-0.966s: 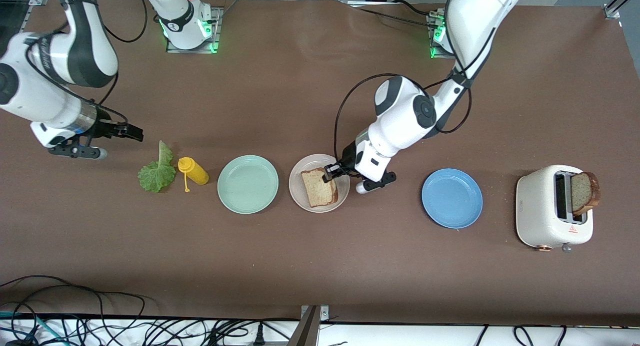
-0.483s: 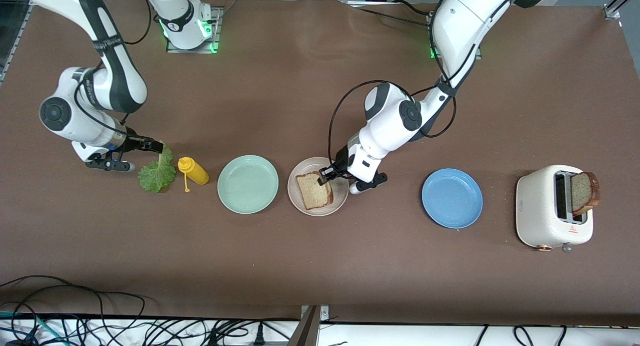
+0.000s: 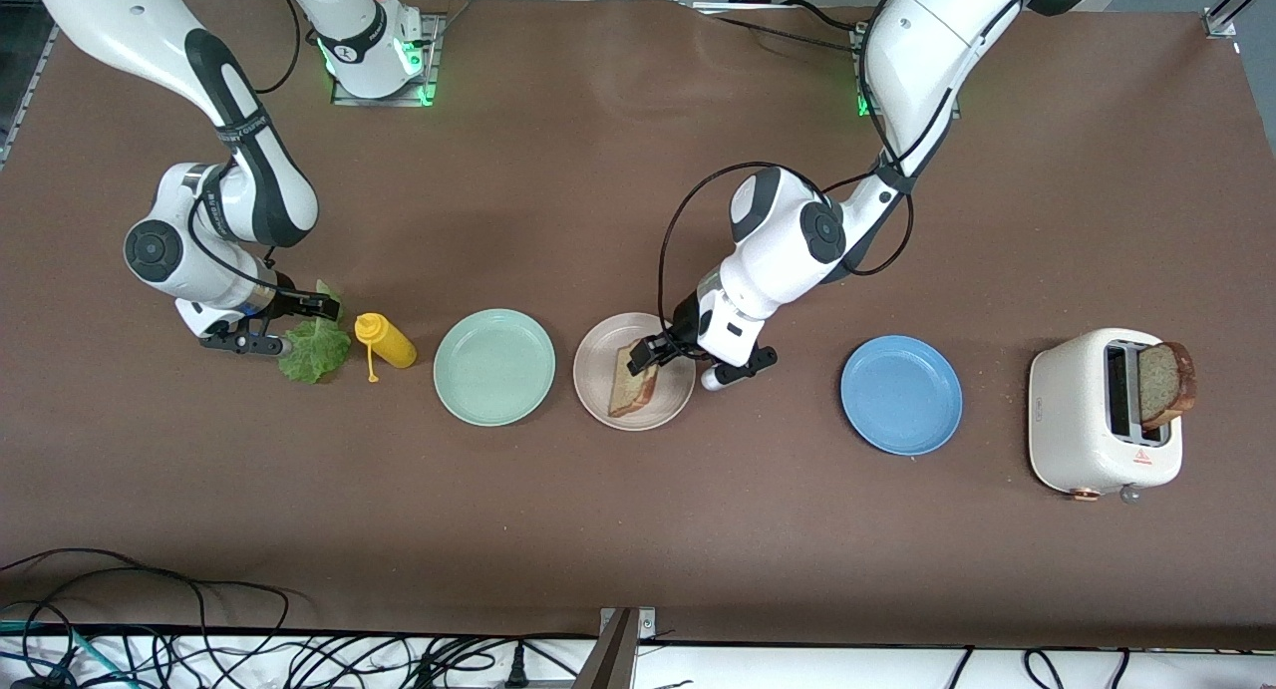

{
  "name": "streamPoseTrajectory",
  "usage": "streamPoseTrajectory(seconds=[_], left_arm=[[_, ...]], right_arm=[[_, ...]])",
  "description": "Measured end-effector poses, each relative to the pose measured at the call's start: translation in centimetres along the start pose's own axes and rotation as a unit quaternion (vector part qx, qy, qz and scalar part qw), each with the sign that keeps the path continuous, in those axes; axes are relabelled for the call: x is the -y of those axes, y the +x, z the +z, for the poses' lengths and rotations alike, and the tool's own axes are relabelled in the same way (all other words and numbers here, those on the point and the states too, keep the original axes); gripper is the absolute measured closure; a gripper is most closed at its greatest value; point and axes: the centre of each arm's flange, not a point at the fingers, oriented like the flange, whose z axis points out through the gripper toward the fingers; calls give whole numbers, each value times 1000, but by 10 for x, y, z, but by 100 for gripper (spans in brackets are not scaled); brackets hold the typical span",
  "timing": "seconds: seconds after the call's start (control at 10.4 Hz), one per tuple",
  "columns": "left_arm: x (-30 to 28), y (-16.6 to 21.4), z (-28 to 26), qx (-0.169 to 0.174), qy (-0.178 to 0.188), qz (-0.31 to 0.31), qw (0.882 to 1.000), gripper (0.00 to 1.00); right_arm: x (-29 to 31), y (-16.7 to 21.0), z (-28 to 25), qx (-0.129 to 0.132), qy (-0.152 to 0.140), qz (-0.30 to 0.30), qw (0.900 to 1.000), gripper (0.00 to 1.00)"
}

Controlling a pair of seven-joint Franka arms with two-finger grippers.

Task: Make sandwich on beige plate with both arms
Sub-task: 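Grasp the lettuce leaf with the right gripper while the left gripper withdraws, then lay the lettuce on the bread with the right gripper while the left reaches the toaster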

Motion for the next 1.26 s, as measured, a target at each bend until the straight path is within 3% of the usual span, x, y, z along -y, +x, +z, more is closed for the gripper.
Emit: streamPoseTrajectory(seconds=[0.19, 0.39, 0.87, 1.26], left_arm=[[-1, 6, -14, 22, 24, 8, 999, 1], [4, 24, -36, 38, 49, 11, 998, 0], [22, 86, -111, 46, 72, 27, 996, 0], [77, 173, -235, -10, 175, 90, 980, 0]], right_arm=[[1, 2, 0, 0, 0, 0, 1000, 69], [2, 14, -17, 16, -1, -1, 1000, 96], [6, 55, -122, 77, -3, -3, 997, 96], [13, 63, -208, 109, -3, -8, 994, 96]])
